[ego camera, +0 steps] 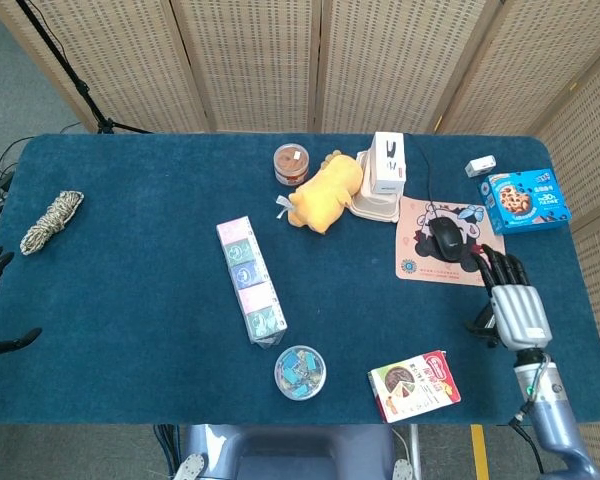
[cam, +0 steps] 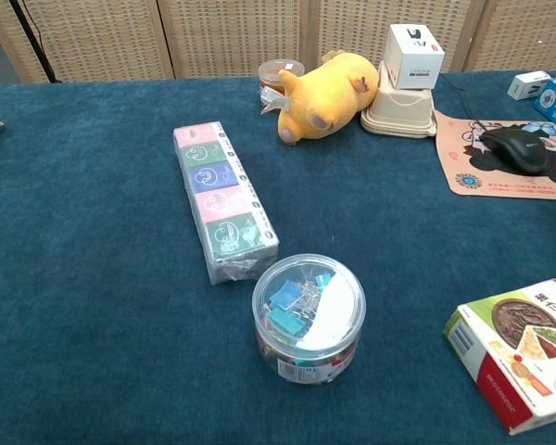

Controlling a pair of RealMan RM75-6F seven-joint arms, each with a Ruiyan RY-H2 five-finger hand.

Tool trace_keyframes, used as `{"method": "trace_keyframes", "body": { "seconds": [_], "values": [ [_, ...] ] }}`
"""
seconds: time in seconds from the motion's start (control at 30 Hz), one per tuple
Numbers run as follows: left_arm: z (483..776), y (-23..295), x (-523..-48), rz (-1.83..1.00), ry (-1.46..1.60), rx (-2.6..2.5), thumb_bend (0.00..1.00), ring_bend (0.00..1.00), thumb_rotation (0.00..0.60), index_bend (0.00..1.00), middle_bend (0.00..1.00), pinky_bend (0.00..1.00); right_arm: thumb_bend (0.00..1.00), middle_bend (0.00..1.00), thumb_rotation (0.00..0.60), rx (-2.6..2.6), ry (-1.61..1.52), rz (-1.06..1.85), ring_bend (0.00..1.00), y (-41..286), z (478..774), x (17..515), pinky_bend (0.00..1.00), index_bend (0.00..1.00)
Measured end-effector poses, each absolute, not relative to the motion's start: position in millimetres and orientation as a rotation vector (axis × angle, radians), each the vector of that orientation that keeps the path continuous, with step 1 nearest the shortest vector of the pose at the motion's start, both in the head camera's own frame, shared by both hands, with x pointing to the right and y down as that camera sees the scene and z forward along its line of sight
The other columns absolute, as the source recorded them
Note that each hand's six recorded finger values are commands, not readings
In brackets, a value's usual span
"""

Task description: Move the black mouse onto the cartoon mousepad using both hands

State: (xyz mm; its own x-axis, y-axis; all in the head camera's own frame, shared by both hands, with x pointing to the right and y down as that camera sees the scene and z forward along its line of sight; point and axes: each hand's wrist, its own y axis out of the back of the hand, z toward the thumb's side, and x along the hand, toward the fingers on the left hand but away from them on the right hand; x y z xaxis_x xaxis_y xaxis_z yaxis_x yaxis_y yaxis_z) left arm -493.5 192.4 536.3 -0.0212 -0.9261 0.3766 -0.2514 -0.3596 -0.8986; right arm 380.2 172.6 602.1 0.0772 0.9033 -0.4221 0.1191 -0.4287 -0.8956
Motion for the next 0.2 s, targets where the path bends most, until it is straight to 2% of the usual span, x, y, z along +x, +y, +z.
{"method": "trace_keyframes", "body": {
  "seconds": [0.2],
  "values": [
    [539,204,-506,-1.444,1.247,-1.627,0.08,0.0,0.6,0.0,0.0,0.0,0.0,0.0,0.6,-1.574,-1.052,1.419,0.0,193,592,407,0.0,0.0]
  ]
}}
